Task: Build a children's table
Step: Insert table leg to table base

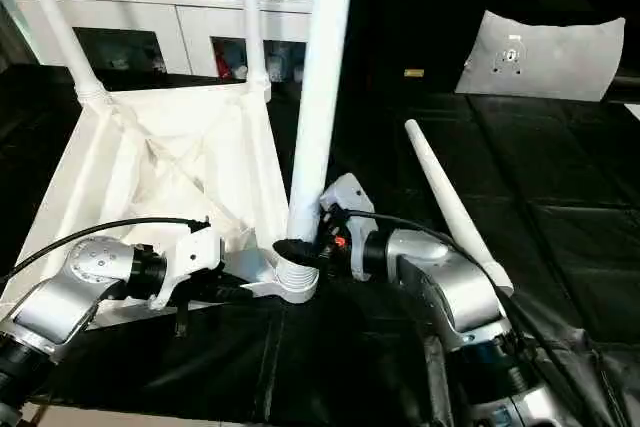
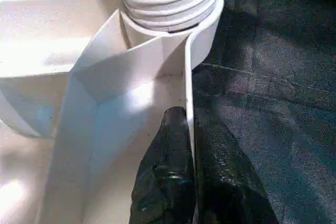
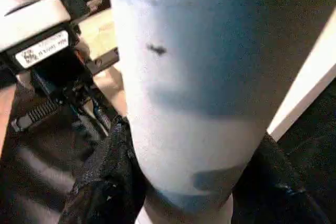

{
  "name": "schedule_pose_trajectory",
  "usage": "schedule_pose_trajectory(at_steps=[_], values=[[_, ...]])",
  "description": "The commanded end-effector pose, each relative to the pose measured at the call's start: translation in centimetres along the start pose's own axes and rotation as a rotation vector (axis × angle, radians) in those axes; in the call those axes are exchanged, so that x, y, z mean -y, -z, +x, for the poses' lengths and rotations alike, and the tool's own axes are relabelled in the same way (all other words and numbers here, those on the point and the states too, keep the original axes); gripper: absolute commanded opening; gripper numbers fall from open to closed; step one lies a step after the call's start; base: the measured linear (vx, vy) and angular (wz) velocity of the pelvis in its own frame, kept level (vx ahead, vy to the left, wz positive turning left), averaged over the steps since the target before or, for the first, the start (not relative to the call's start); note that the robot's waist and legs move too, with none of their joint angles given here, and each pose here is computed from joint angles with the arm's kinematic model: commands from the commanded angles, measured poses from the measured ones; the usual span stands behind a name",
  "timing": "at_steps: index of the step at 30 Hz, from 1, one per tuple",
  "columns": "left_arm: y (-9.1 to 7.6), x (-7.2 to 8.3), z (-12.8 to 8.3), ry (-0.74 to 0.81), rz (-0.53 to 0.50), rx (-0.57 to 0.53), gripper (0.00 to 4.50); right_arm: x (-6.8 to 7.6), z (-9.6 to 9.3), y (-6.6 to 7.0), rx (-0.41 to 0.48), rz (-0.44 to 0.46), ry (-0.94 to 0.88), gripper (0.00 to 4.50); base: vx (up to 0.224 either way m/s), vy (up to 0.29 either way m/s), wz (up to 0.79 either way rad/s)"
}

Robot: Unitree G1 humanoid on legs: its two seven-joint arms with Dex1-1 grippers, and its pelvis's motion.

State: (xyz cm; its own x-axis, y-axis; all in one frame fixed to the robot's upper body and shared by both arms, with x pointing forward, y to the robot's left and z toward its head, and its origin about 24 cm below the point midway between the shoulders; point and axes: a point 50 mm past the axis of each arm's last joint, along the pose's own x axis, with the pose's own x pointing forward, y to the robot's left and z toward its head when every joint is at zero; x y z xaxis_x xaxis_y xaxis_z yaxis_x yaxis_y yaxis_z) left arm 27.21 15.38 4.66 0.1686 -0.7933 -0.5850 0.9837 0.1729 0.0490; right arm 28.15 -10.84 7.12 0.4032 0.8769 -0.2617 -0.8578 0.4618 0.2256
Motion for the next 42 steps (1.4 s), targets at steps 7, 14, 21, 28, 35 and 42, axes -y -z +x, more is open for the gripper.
schedule_pose_trajectory(at_steps=[7, 14, 21, 28, 35, 42], values=[[-0.8, -0.1, 0.2, -0.038, -0.06, 0.106, 0.0, 0.7, -1.0, 2.7, 0.084, 0.12, 0.074, 1.91, 0.0, 0.0, 0.0], [-1.0, -0.1, 0.3, -0.053, -0.069, 0.115, 0.0, 0.1, -1.3, 4.1, 0.09, 0.089, 0.058, 1.91, 0.0, 0.0, 0.0], [-0.9, 0.2, 0.6, -0.027, -0.036, 0.068, 0.0, 0.3, -1.3, 6.2, -0.164, -0.167, 0.004, 1.91, 0.0, 0.0, 0.0], [-0.5, 0.1, 0.3, -0.017, 0.014, 0.0, 0.0, 0.6, -0.5, 5.8, -0.218, -0.196, -0.07, 1.91, 0.0, 0.0, 0.0], [-1.4, -0.3, 0.1, 0.046, 0.079, 0.01, 0.0, 0.2, -0.1, 6.3, -0.269, -0.135, -0.199, 1.91, 0.0, 0.0, 0.0], [-3.3, -1.7, -0.2, 0.084, 0.133, 0.033, 0.0, -0.1, 0.1, 6.5, -0.294, -0.086, -0.263, 1.91, 0.0, 0.0, 0.0]])
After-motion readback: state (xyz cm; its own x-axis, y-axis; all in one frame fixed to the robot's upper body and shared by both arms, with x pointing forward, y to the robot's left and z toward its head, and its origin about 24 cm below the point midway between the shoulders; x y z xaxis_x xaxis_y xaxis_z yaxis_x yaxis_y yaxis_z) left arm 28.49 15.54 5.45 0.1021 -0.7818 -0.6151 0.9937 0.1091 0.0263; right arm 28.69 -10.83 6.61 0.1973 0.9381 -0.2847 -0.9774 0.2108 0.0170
